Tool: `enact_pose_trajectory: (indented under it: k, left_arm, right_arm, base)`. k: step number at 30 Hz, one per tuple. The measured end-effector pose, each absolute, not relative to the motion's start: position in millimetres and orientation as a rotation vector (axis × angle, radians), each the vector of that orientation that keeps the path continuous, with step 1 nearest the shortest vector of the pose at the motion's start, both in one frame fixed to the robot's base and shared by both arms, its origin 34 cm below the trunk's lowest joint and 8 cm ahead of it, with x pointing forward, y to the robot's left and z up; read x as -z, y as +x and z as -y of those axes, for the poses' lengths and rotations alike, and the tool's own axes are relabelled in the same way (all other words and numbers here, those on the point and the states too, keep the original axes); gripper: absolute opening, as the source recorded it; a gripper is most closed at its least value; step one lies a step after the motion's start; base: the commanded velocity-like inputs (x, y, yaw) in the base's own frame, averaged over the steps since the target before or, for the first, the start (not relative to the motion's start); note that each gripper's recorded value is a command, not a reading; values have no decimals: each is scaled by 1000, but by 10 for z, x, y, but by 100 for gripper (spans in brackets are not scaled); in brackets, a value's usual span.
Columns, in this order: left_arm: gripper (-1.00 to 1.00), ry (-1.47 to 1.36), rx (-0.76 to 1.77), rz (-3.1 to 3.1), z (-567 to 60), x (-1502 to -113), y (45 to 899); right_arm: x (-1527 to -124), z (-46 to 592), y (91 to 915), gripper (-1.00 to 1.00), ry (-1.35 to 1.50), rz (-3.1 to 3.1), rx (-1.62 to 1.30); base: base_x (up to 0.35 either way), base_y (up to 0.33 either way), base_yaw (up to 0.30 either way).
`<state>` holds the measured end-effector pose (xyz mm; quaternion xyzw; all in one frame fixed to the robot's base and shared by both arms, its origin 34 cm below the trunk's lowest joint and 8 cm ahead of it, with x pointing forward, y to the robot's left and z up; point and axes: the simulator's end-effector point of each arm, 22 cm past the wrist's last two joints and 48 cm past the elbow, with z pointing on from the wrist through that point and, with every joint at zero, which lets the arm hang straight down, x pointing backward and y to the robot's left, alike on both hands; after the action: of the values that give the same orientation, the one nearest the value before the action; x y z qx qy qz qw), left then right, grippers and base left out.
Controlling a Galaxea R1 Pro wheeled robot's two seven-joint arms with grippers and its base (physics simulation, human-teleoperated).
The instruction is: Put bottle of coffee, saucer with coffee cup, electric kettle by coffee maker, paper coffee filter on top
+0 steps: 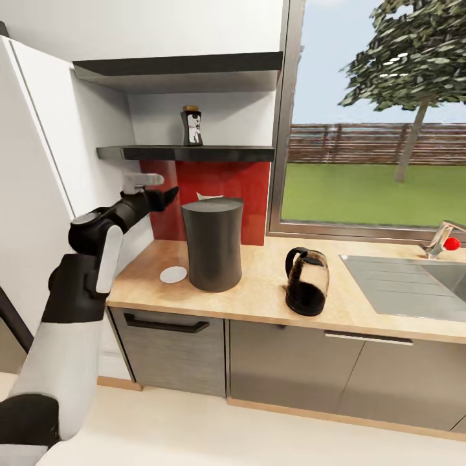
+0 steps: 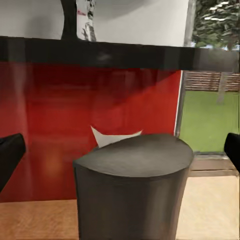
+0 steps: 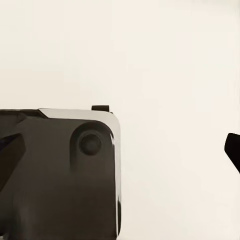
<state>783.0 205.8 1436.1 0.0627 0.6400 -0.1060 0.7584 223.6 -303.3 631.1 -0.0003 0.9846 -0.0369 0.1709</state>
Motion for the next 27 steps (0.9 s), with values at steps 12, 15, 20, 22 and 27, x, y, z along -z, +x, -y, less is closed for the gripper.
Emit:
enact_pose_trajectory:
  k: [12, 15, 20, 22, 27]
  left_arm:
    - [100, 46, 168, -1350, -2050, -15462, 8029]
    - [100, 40, 118, -1422, -1942, -15514, 8310]
    - [100, 54, 59, -1446, -1878, -15714, 8499]
    - [100, 48, 27, -1431, -1899, -15832, 8569]
    - [100, 21, -59, -1400, -1988, -16042, 8625]
  right_arm:
    - [-6310, 3041, 2229, 100, -3, -2797, 106]
    - [-6310, 3038, 2229, 100, -7, -2797, 105]
    - [-6310, 3034, 2226, 100, -10, -2798, 104]
    - [-6310, 3034, 2227, 100, -11, -2798, 104]
    - [-6308, 3034, 2220, 100, -11, -2800, 104]
  base:
    - [0, 0, 0]
    - [0, 0, 0]
    - [0, 0, 0]
    - [0, 0, 0]
    - [0, 0, 0]
